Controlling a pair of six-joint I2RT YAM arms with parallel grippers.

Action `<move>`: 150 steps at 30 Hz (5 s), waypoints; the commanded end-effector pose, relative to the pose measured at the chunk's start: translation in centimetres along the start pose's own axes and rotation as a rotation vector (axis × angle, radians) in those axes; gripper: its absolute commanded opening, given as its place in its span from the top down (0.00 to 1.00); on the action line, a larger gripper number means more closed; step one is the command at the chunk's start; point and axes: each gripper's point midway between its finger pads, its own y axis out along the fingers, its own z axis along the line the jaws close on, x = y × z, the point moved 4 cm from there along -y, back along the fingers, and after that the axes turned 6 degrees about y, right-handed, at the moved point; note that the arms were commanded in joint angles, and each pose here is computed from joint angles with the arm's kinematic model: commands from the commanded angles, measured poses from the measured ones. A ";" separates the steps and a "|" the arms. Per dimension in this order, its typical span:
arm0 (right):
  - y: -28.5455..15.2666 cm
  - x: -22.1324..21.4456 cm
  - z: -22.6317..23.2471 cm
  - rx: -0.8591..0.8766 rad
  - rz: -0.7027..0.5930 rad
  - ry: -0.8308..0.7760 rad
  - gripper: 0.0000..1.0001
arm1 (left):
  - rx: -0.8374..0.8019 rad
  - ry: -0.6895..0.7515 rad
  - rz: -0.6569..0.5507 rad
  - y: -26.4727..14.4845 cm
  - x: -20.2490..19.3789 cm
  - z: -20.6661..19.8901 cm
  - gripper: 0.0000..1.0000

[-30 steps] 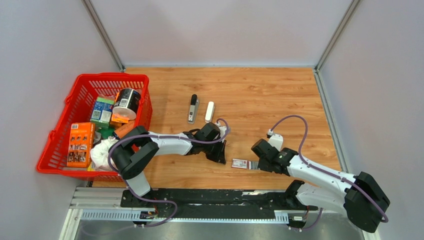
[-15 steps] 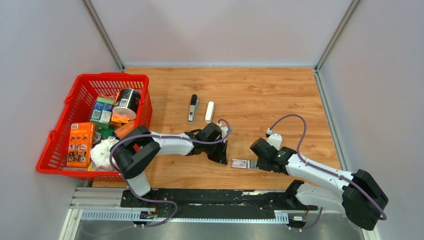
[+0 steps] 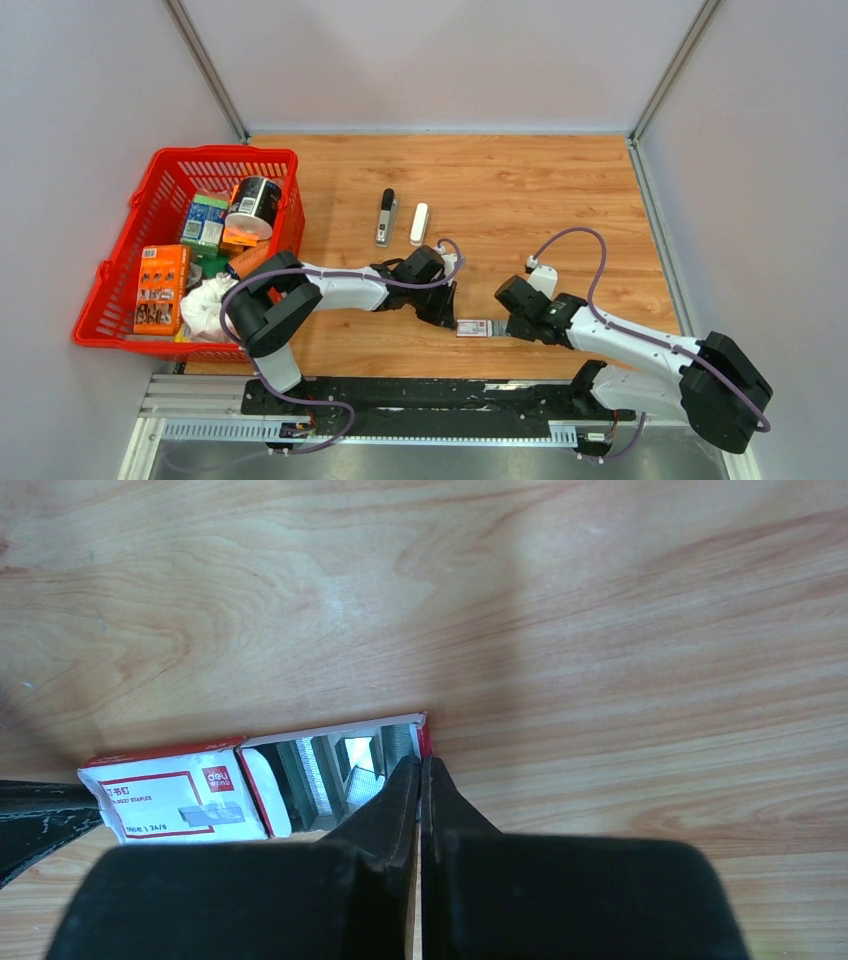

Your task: Unload the staples from the stapler

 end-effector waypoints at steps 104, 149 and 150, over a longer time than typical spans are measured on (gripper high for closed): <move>1.2 -1.8 6.9 0.130 0.043 -0.117 1.00 | 0.012 0.034 0.001 0.0 0.0 -0.7 1.00; -3.2 2.6 3.8 0.121 -0.130 -0.142 0.76 | 0.042 0.141 -0.095 -2.5 1.7 -1.2 1.00; -3.4 2.9 3.8 0.123 -0.140 -0.142 0.76 | 0.043 0.143 -0.098 -2.8 1.8 -1.4 1.00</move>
